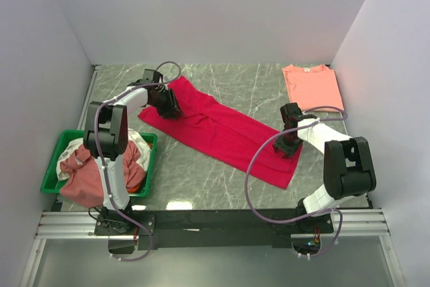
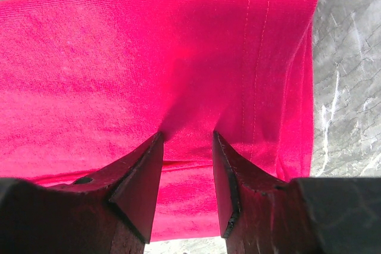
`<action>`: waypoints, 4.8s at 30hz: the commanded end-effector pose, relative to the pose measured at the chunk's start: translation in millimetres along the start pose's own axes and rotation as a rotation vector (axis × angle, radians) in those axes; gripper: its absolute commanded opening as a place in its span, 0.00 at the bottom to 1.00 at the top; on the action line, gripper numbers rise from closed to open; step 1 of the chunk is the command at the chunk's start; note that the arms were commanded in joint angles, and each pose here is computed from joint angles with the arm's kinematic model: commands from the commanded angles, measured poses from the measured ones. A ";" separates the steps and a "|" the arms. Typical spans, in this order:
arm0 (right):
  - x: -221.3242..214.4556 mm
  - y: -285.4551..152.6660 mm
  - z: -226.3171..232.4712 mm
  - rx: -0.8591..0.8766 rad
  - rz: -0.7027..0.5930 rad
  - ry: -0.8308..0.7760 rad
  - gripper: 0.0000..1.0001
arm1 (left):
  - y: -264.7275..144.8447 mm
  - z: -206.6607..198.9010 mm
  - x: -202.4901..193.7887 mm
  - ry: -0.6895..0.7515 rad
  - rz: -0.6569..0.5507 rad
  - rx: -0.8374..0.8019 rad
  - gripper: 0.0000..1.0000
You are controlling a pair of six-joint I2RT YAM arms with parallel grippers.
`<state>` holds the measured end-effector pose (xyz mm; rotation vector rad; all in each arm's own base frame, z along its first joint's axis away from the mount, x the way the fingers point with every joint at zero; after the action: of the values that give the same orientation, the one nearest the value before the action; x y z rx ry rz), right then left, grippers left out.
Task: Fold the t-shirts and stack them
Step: Fold the tshirt
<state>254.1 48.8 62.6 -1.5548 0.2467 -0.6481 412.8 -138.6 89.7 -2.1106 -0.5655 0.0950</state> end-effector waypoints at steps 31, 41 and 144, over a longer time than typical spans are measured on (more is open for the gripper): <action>7.5 -1.1 -3.2 -0.006 -0.028 0.029 0.46 | 5.8 -26.2 17.4 0.055 -0.051 0.001 0.00; 6.8 1.3 -5.0 -0.015 -0.023 0.028 0.46 | -11.2 -34.8 8.7 0.030 -0.015 -0.010 0.00; 8.7 13.9 -18.6 -0.046 0.008 0.073 0.46 | -38.1 47.7 92.2 -0.006 -0.316 0.247 0.50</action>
<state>252.8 32.2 60.5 -1.5544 0.3073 -0.6885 463.6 -45.2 93.5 -1.7576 -0.8202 0.0568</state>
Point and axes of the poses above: each gripper's point midway between its finger pads, its own y axis out along the fingers, its own z axis along the line the jaws close on, x = y × z, the point moved 5 cm from there along -y, back along the fingers, and after that the axes turned 9 degrees about -y, right-handed, at the moved point
